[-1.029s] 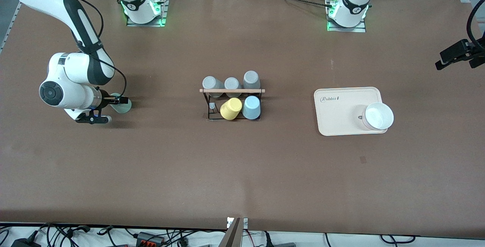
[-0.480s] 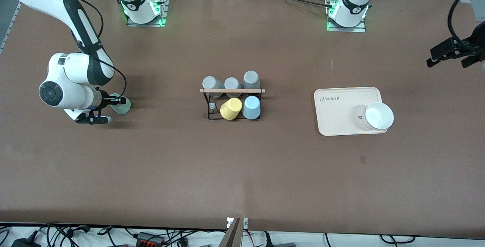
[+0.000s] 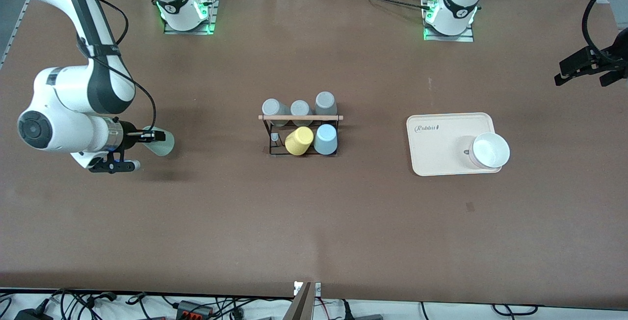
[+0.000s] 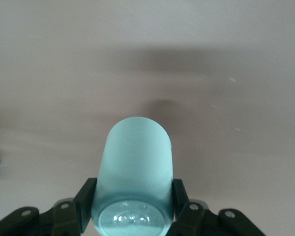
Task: Hang scattered cups on rack with three cups
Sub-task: 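Carry the green cup with the right gripper to the rack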
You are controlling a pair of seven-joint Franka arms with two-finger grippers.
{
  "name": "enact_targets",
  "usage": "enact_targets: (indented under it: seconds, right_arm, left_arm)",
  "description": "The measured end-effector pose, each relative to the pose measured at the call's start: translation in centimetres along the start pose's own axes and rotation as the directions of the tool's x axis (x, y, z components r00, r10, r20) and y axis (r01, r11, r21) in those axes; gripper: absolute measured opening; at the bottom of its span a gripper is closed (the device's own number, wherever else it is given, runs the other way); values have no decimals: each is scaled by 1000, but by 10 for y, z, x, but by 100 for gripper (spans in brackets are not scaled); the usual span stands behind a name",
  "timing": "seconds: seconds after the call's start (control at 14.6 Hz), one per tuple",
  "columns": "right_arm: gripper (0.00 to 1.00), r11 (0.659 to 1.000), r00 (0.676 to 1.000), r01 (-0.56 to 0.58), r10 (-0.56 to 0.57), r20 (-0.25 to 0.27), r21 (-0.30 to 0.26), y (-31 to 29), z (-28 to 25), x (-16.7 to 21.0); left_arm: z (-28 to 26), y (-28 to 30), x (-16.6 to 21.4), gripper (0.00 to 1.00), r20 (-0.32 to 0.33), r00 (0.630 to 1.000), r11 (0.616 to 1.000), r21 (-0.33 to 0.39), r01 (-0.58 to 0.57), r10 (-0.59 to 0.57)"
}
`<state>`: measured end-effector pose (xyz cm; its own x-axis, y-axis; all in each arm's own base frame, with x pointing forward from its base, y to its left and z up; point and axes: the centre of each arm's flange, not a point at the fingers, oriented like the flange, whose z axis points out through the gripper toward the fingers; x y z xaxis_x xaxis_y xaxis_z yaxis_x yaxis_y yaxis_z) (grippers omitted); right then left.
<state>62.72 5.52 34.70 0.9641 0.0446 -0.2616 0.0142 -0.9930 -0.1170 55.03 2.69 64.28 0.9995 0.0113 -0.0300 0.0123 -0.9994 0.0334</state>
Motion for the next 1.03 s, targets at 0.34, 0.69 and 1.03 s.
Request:
enact_targets:
  seconds: [0.34, 0.69, 1.03]
  right_arm:
    - [67, 996, 995, -86, 85, -50, -6, -120, -39, -6]
    - [67, 968, 964, -253, 252, -82, 0, -221, -40, -28]
    - [67, 923, 923, -375, 380, -57, 88, -272, -29, -24]
  left_arm:
    - [1, 2, -1, 100, 13, 1000, 1000, -1, -18, 18]
    - [1, 2, -2, 100, 15, 1000, 1000, -1, -25, 25]
    - [1, 2, -2, 100, 15, 1000, 1000, -1, -27, 27]
